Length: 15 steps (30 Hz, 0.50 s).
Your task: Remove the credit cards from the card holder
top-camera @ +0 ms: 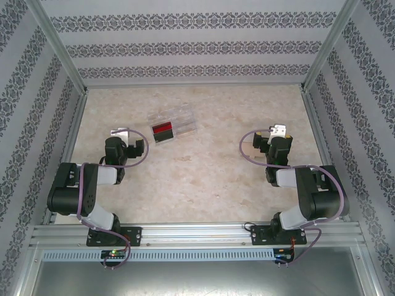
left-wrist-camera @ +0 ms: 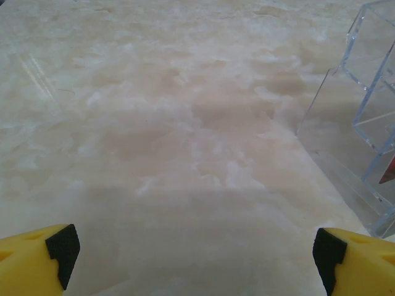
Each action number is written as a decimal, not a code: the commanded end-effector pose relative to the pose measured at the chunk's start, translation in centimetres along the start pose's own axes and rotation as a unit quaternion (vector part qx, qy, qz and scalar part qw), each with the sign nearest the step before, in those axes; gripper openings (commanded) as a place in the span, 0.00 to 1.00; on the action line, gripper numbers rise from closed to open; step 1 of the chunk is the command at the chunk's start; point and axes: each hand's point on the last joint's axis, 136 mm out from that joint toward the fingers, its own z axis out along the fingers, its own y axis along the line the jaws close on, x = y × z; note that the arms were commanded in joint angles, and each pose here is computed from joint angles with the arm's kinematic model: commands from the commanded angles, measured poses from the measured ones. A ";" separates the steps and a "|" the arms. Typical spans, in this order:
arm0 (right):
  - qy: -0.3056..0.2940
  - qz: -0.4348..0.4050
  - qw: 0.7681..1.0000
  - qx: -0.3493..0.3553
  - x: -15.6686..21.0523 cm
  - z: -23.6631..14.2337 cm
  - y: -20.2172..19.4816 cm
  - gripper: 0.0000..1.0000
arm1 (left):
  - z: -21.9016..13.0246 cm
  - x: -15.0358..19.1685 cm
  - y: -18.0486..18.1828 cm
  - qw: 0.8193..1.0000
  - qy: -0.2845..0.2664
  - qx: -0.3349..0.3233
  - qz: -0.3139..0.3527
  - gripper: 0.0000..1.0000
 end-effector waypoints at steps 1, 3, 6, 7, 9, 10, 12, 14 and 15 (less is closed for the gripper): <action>-0.015 0.010 1.000 -0.003 -0.8 0.1 0.0 0.98 | 0.1 -1.5 -0.2 1.000 -0.028 0.007 0.009 0.99; -0.016 0.010 1.000 -0.004 -0.8 0.1 0.0 0.98 | 0.1 -1.5 -0.3 1.000 -0.028 0.007 0.009 0.99; -0.015 0.010 1.000 -0.003 -0.8 0.1 0.0 0.98 | 0.1 -1.4 -0.3 1.000 -0.027 0.008 0.009 0.99; -0.015 0.010 1.000 -0.004 -0.8 0.1 0.0 0.98 | 0.1 -1.5 -0.3 1.000 -0.028 0.008 0.009 0.99; -0.016 0.010 1.000 -0.004 -0.8 0.1 0.0 0.98 | 0.1 -1.4 -0.3 1.000 -0.028 0.008 0.009 0.99; -0.015 0.010 1.000 -0.003 -0.8 0.1 0.0 0.98 | 0.1 -1.5 -0.3 1.000 -0.028 0.008 0.009 0.99; -0.016 0.010 1.000 -0.003 -0.8 0.1 0.0 0.98 | 0.1 -1.4 -0.3 1.000 -0.028 0.008 0.009 0.99; -0.016 0.011 1.000 -0.004 -0.8 0.1 0.0 0.98 | 0.1 -1.4 -0.3 1.000 -0.028 0.007 0.009 0.99; -0.015 0.011 1.000 -0.003 -0.8 0.1 0.0 0.98 | 0.1 -1.4 -0.3 1.000 -0.027 0.008 0.009 0.99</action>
